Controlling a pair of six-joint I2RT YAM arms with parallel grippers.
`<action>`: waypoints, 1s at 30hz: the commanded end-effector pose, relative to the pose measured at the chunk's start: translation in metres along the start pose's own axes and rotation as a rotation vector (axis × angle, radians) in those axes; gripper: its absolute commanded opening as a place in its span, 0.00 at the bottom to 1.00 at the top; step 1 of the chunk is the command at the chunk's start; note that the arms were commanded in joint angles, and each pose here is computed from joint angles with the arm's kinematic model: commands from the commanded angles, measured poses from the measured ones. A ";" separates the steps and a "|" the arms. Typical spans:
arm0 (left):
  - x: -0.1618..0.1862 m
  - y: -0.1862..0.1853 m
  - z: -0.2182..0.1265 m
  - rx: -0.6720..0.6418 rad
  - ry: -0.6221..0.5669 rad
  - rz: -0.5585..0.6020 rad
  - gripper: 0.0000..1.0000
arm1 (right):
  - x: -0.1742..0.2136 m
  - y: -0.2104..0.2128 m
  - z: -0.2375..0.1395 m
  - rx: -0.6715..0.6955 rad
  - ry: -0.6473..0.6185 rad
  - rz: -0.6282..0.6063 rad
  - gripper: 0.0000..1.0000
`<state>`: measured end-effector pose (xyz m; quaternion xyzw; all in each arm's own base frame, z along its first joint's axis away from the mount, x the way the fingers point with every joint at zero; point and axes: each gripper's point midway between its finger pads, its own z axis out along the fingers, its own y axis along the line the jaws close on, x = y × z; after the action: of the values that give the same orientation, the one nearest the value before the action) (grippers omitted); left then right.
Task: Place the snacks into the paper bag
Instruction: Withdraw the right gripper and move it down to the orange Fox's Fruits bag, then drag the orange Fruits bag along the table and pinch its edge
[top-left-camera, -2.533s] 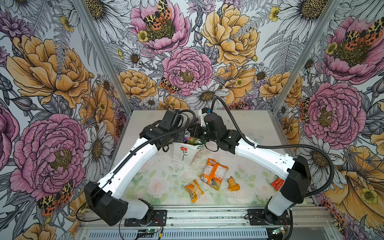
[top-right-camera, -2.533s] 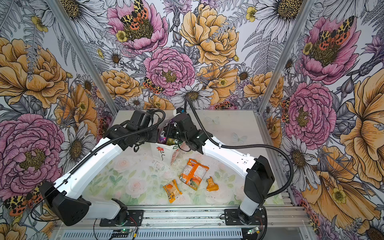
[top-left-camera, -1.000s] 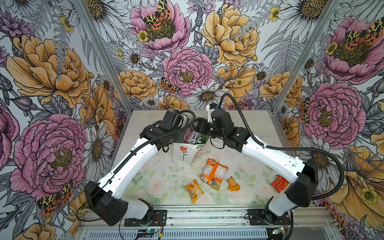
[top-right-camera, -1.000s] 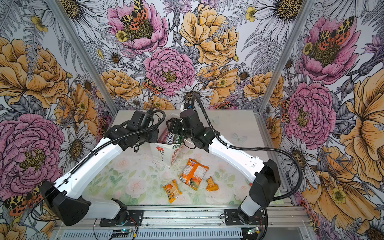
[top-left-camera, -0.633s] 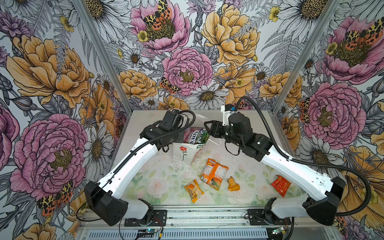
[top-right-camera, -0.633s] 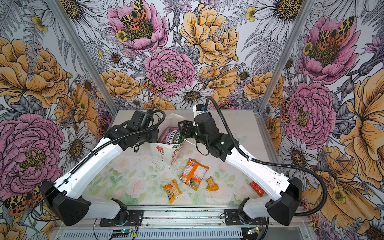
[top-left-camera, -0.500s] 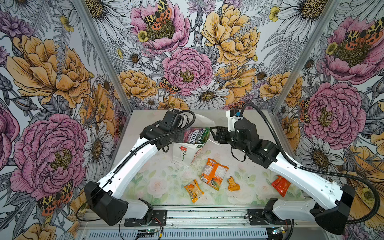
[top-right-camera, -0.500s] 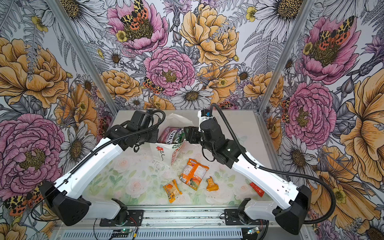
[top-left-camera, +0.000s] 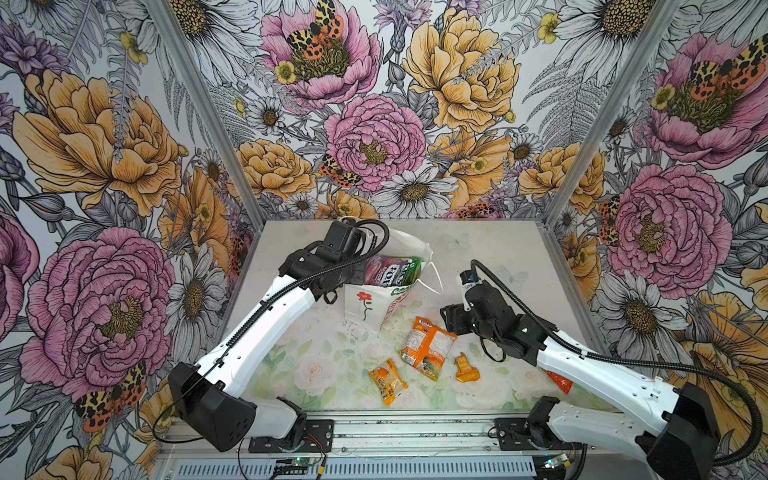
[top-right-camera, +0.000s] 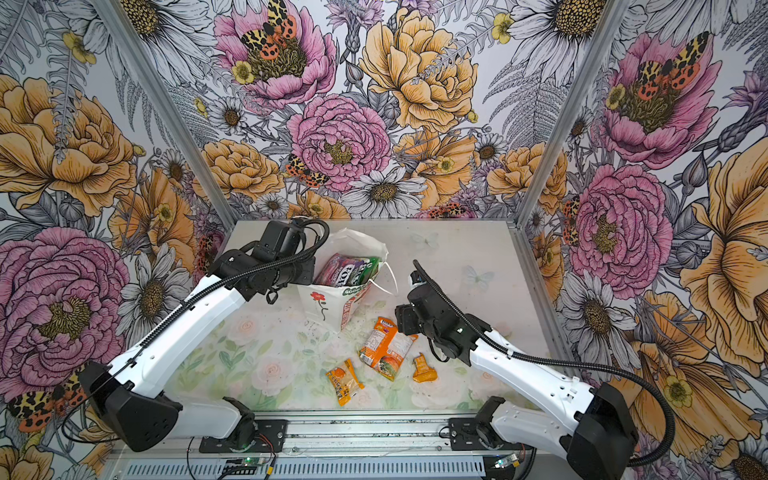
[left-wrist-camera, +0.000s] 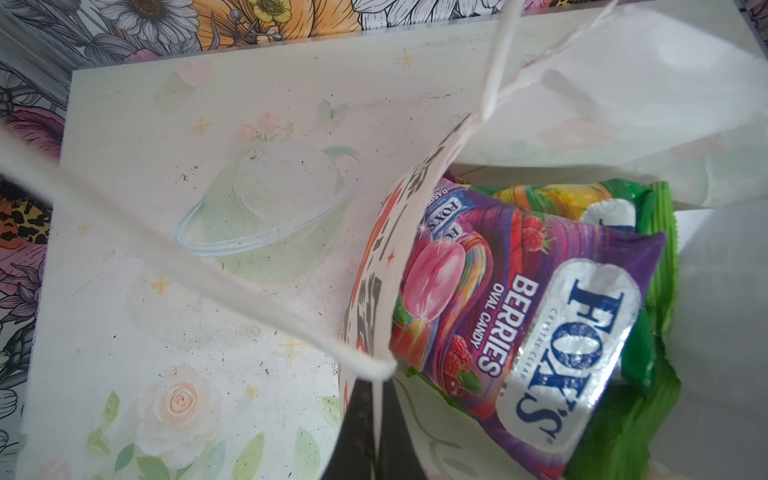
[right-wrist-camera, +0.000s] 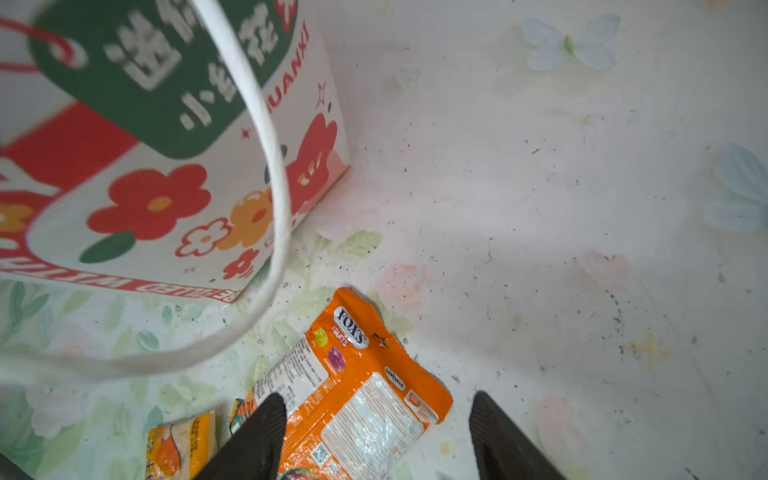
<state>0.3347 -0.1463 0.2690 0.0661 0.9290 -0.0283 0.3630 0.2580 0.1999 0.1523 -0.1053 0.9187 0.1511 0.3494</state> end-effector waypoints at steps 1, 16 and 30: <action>-0.024 0.010 -0.011 -0.035 -0.109 -0.027 0.00 | 0.007 0.014 0.013 -0.060 0.015 -0.004 0.74; -0.025 0.013 -0.012 -0.041 -0.113 -0.031 0.00 | 0.056 0.048 0.064 -0.061 0.166 -0.088 0.77; -0.024 0.013 -0.008 -0.046 -0.104 -0.028 0.00 | 0.077 -0.016 0.088 0.290 0.313 -0.107 0.79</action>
<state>0.3364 -0.1415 0.2690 0.0604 0.9287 -0.0193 0.3653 0.2510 0.2489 0.0426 -0.1623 0.9577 0.0640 0.2287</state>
